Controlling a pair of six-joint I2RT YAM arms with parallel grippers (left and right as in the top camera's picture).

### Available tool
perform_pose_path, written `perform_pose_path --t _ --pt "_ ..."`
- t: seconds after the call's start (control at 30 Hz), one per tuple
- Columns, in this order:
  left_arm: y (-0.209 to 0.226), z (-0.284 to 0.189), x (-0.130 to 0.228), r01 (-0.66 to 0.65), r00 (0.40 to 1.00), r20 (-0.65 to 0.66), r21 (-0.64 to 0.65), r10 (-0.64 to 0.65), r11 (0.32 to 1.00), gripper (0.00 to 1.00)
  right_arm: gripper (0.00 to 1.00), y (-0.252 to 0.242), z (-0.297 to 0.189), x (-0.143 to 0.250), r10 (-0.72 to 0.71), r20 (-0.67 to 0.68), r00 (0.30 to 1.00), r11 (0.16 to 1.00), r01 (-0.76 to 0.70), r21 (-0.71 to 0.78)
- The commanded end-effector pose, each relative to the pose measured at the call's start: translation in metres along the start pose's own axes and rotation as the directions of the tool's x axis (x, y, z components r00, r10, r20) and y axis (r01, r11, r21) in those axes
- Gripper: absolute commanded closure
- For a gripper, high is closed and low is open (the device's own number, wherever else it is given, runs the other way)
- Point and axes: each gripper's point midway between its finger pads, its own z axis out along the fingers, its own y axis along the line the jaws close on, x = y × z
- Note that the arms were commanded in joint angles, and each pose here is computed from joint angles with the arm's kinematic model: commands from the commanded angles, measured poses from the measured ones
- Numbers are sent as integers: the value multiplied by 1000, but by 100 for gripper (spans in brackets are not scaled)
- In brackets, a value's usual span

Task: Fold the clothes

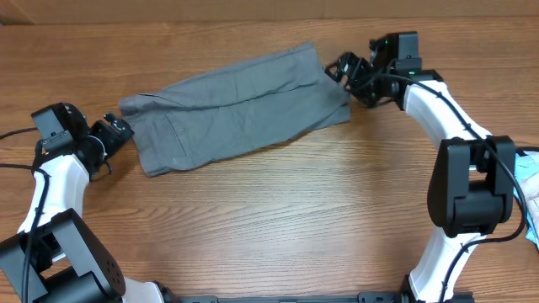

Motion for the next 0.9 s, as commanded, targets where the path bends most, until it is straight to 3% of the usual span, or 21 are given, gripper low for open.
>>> perform_pose_path --t 0.0,0.3,0.4,0.43,0.67,0.7,0.73,0.8,0.87 --pt "-11 -1 8 -34 998 -55 66 38 997 0 0 -21 -28 -22 -54 69 996 994 47 102" --pt "-11 -6 46 16 976 -217 84 3 996 6 6 -38 4 5 -56 -40 998 991 60 123" --pt "-8 -8 54 13 968 -251 73 6 997 6 37 -29 15 12 -123 -60 991 986 129 102" --pt "-7 -8 57 6 965 -261 70 13 997 6 41 -25 17 14 -134 -66 989 986 140 93" --pt "-4 -11 67 6 955 -298 58 11 998 6 31 -14 29 44 -152 -152 977 982 167 93" --pt "-4 -11 67 7 954 -300 57 10 998 6 38 -13 29 48 -150 -164 975 981 167 95" --pt "-4 -11 68 8 953 -302 56 9 998 6 64 -14 30 51 -147 -175 974 981 166 99" --pt "-4 -11 68 9 953 -304 55 8 998 6 94 -19 29 57 -134 -193 972 978 161 130" --pt "-4 -12 69 10 952 -307 54 7 998 6 96 -32 25 64 -105 -223 969 969 150 195"
